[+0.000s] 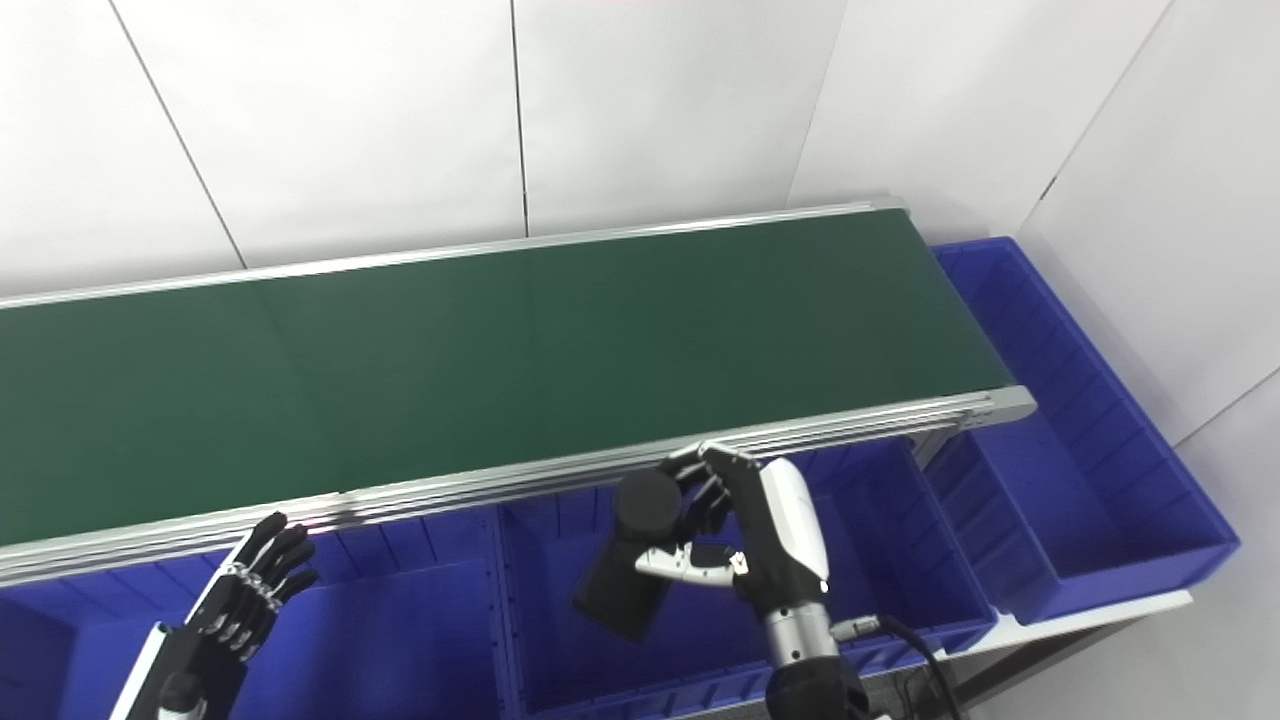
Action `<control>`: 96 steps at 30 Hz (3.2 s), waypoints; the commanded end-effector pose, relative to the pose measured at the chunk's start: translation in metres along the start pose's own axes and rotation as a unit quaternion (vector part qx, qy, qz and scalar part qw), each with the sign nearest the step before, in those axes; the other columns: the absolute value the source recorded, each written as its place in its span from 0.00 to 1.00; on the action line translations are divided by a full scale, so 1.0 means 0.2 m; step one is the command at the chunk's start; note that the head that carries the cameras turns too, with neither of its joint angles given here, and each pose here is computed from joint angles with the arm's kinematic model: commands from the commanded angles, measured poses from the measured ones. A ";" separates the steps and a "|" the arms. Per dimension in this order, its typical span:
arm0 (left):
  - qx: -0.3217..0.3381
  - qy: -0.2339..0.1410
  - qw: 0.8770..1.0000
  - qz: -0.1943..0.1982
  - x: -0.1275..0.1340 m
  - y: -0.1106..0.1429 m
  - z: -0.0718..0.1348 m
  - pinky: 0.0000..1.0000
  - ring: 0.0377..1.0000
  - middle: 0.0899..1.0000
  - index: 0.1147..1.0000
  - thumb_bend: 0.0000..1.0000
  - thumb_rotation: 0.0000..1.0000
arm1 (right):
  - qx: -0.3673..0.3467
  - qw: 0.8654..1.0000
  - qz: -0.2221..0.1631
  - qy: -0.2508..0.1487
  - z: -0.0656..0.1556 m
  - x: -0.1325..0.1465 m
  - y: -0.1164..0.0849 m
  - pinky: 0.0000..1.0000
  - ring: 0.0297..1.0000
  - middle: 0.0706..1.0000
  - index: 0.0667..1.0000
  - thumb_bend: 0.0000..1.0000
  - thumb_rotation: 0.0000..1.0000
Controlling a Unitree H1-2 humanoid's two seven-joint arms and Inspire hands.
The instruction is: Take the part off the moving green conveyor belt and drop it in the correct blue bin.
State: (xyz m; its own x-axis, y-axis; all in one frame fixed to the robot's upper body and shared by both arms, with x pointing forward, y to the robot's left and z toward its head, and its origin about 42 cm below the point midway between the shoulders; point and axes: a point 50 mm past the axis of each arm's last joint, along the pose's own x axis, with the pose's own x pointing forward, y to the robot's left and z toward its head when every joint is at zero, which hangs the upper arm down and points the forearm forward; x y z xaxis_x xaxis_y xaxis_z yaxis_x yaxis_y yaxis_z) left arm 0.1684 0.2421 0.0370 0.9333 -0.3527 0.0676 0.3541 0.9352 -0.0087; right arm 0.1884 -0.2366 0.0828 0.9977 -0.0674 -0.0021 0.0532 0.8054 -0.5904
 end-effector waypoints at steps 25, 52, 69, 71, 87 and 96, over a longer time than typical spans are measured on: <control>0.006 -0.043 0.999 -0.008 0.04 -0.05 0.07 0.86 0.90 0.91 0.92 0.88 0.93 | -0.221 0.972 0.050 0.057 -0.15 0.23 0.27 0.28 0.33 0.37 0.49 0.52 0.00; 0.010 -0.042 0.999 -0.002 0.04 -0.04 0.07 0.86 0.90 0.91 0.91 0.87 0.92 | -0.272 0.935 0.186 0.129 -0.13 0.22 0.28 0.67 0.78 0.80 0.80 1.00 0.75; 0.014 -0.041 0.999 -0.001 0.04 -0.09 0.07 0.83 0.89 0.90 0.91 0.86 0.92 | -0.149 0.977 0.147 0.049 0.08 0.06 0.12 0.53 0.64 0.70 0.74 1.00 0.67; 0.015 -0.042 0.999 -0.002 0.04 -0.11 0.08 0.83 0.89 0.90 0.91 0.86 0.92 | -0.102 0.985 0.137 0.032 0.14 0.00 0.09 0.51 0.61 0.69 0.73 1.00 0.67; 0.026 -0.049 0.998 -0.012 0.07 -0.21 0.11 0.88 0.91 0.92 0.92 0.83 0.93 | 0.215 0.958 0.088 -0.169 0.28 -0.26 0.17 0.51 0.59 0.70 0.70 0.96 0.67; 0.062 -0.034 0.997 -0.010 0.07 -0.27 0.10 0.79 0.88 0.90 0.90 0.78 0.97 | 0.246 0.956 0.098 -0.129 0.08 -0.24 0.27 0.67 0.73 0.79 0.80 0.98 0.78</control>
State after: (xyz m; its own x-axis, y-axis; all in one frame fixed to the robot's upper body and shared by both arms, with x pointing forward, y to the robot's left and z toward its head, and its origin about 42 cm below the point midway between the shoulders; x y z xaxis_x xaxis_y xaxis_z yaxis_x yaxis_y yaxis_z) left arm 0.1589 0.1894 0.0480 0.9205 -0.3832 0.0759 0.3767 0.9222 0.0869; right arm 0.1381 -0.1787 0.0567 0.9726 0.2165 0.0845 -0.2008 0.9659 -0.1632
